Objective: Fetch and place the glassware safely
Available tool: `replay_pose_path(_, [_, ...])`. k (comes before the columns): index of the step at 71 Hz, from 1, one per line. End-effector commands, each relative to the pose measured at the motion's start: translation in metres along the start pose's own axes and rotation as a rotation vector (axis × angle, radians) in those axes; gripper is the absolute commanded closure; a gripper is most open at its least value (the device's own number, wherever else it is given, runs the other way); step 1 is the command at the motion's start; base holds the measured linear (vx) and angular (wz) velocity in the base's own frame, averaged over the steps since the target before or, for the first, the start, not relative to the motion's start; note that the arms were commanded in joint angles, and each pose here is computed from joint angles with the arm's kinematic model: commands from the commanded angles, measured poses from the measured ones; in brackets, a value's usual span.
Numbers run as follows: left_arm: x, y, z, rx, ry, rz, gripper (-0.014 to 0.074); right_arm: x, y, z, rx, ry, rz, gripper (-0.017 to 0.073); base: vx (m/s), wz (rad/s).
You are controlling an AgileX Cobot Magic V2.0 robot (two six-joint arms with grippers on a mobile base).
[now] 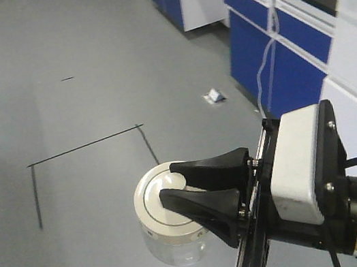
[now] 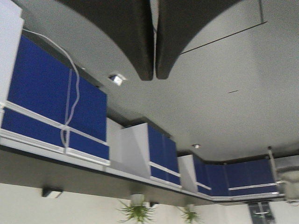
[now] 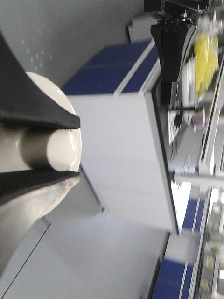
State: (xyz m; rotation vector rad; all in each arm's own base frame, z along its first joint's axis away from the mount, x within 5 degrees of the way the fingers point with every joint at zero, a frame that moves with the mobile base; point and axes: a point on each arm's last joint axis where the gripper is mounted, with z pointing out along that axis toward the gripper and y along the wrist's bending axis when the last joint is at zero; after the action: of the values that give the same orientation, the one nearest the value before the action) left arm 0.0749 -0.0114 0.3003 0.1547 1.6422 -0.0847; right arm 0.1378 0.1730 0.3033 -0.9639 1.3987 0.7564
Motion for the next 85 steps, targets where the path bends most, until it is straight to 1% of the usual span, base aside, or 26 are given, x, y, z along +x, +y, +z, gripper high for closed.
replay_pose_path(1, [-0.013,0.0,-0.0006,0.004,-0.084,-0.008,0.0601,-0.0209,0.0028,-0.0034,-0.031,-0.119,0.005,0.056,0.0,0.93])
replay_pose_path(14, [-0.0129,0.0001,-0.0006,0.002,-0.083,-0.008,0.0601,-0.0209,0.0028,-0.0034,-0.031,-0.119,0.005,0.056,0.02,0.78])
replay_pose_path(25, [-0.0129,0.0001,-0.0006,0.002,-0.083,-0.008,0.0601,-0.0209,0.0028,-0.0034,-0.031,-0.119,0.005,0.056,0.05,0.42])
replay_pose_path(62, [-0.0129,0.0001,-0.0006,0.002,-0.083,-0.008,0.0601,-0.0209,0.0028,-0.0034,-0.031,-0.119,0.005,0.056,0.06,0.09])
replay_pose_path(85, [-0.0129,0.0001,-0.0006,0.002,-0.083,-0.008,0.0601,-0.0209,0.0028,-0.0034,-0.031,-0.119,0.005,0.056,0.15,0.06])
